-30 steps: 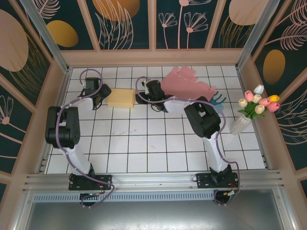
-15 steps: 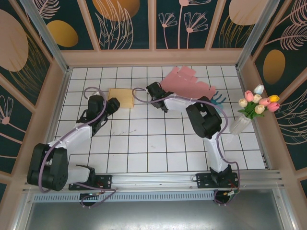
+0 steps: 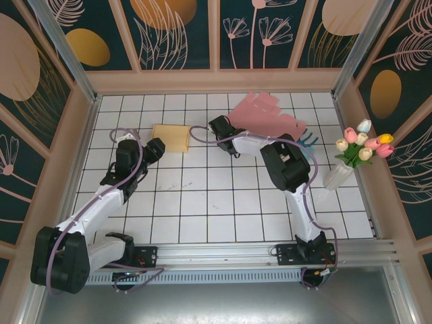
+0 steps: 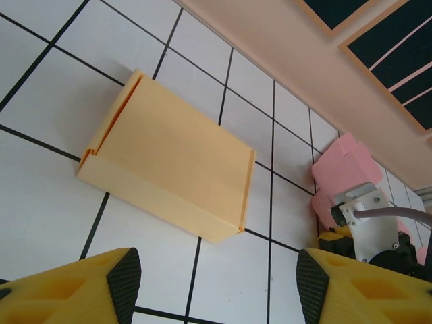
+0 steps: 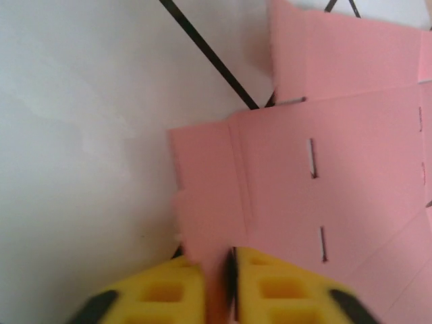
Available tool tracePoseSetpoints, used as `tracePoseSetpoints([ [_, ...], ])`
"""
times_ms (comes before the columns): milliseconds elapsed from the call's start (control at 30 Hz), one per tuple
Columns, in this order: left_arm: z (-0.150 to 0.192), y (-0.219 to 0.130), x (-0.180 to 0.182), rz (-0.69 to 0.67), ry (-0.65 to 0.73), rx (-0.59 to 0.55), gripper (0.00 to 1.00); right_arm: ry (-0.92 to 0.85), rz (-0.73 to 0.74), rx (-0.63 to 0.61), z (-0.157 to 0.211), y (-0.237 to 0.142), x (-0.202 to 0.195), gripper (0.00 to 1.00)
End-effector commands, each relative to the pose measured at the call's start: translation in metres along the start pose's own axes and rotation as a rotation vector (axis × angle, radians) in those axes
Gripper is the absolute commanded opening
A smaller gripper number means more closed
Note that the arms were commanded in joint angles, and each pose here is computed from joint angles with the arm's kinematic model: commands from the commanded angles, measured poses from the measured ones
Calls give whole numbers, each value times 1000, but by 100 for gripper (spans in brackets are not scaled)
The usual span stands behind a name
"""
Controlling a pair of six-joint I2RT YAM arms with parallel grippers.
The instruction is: Fold the paper box
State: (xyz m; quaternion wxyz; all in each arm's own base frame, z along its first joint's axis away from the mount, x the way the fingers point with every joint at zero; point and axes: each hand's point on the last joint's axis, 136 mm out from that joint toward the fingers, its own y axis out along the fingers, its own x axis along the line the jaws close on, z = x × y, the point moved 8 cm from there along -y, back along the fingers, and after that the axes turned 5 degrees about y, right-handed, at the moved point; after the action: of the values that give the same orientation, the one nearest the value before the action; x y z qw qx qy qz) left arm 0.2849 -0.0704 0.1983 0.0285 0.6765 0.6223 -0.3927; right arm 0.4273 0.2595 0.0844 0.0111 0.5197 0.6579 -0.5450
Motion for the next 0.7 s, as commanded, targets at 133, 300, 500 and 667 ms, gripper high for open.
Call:
tracePoseSetpoints([
  [133,3,-10,-2,33,-16,-12,65,34,53,-114,-17,-48,-34,0],
  [300,0,-22,-7,82,-32,-29,64,108,135,-378,-48,-151,-71,0],
  [500,0,-34,-11,123,-57,-37,64,146,209,-496,-61,-247,-86,0],
  [667,0,-45,-12,150,-88,-52,65,202,227,-412,-41,-291,-64,0],
])
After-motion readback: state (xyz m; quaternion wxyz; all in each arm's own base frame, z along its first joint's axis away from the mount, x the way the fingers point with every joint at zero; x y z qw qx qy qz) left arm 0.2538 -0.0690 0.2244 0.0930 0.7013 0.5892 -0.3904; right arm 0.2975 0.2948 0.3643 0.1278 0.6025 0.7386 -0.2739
